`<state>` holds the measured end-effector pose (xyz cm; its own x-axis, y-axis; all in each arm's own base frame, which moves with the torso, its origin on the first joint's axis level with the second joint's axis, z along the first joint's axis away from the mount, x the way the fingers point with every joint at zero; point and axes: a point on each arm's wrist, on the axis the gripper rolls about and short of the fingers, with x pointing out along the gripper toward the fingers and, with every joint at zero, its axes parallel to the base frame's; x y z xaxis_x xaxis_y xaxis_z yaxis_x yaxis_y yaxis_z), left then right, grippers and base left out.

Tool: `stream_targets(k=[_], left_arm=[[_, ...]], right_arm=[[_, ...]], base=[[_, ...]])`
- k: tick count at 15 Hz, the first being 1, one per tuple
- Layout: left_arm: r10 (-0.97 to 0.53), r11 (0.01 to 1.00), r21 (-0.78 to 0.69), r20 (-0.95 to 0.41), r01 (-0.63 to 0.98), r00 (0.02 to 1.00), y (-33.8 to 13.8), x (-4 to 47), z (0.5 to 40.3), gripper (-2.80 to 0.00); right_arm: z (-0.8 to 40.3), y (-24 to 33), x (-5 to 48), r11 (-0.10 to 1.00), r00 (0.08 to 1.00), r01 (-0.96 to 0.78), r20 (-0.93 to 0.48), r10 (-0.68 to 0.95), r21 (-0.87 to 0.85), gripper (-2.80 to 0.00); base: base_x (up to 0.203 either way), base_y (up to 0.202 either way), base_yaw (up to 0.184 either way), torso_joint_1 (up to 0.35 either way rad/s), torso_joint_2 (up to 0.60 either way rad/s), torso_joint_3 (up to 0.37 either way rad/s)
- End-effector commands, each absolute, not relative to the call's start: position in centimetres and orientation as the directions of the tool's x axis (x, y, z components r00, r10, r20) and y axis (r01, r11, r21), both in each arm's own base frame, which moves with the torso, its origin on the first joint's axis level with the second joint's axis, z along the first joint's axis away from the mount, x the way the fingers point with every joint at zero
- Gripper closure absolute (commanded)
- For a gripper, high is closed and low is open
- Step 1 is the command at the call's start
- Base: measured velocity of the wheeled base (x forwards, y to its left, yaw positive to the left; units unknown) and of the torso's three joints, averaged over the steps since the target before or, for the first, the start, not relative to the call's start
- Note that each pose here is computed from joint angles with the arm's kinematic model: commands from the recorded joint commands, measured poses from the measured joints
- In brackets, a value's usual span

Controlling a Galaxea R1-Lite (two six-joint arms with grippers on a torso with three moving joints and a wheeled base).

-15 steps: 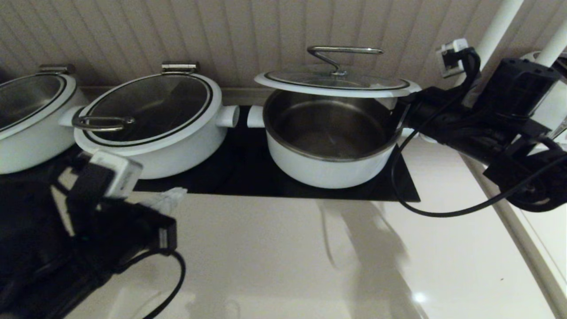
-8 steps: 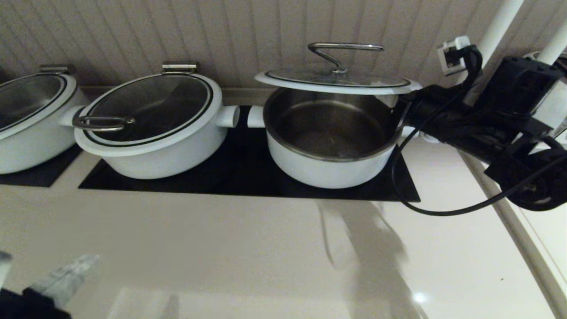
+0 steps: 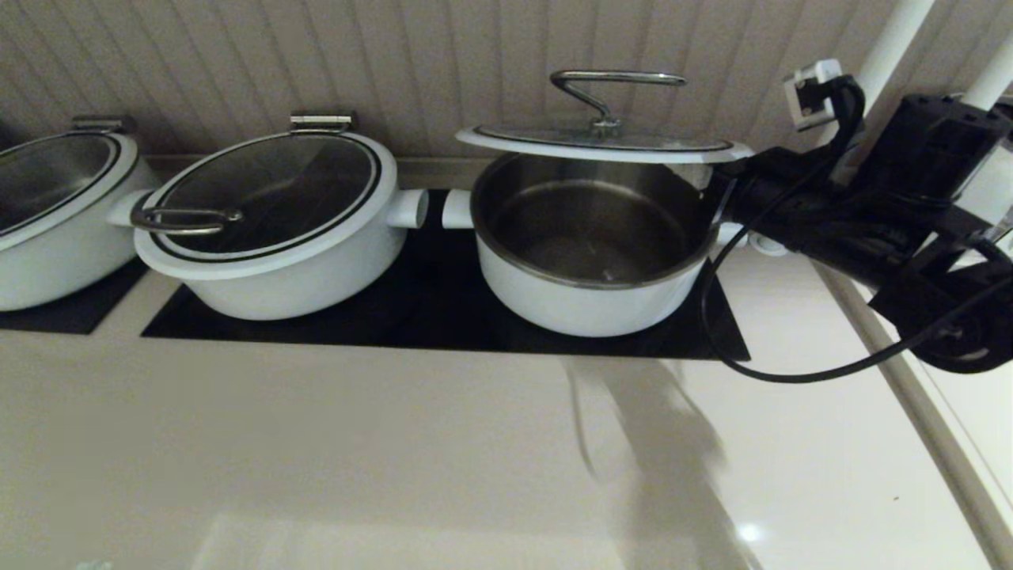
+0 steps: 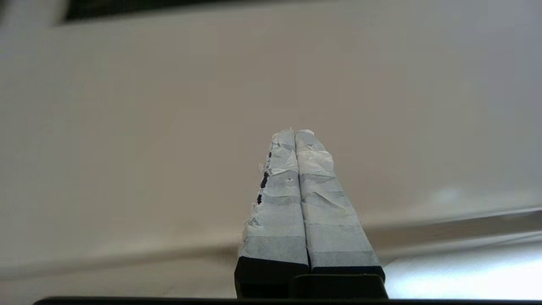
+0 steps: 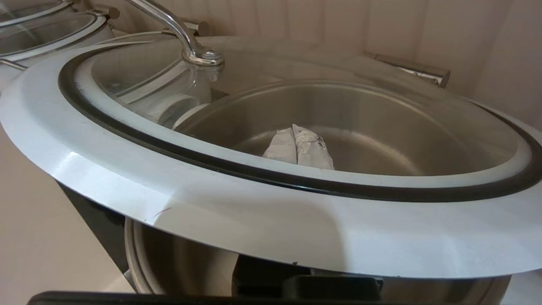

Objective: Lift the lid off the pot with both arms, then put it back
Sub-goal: Open the pot lid completely

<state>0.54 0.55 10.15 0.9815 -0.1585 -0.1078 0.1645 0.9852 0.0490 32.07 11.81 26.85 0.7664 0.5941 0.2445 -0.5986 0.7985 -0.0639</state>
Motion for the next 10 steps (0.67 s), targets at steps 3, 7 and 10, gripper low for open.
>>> stream_targets(k=[3,7,10], left_arm=[[-0.338,0.941,-0.073,-0.115,0.332,0.934,0.2,0.3,9.5,0.0],[-0.449,0.867,-0.324,-0.182,0.378,0.875,0.0,0.1,8.9,0.0],[-0.463,0.866,-0.333,-0.253,0.372,0.85,0.0,0.0,8.1,0.0]], right_arm=[[27.6,11.8,32.0,0.797,0.758,-0.599,0.269,0.594,-0.073,0.0],[27.6,11.8,32.0,0.797,0.758,-0.599,0.27,0.594,-0.073,0.0],[27.7,11.8,32.0,0.798,0.757,-0.599,0.273,0.594,-0.074,0.0]], base=[[0.0,0.0,0.0,0.0,0.0,0.0],[0.0,0.0,0.0,0.0,0.0,0.0],[0.0,0.0,0.0,0.0,0.0,0.0]])
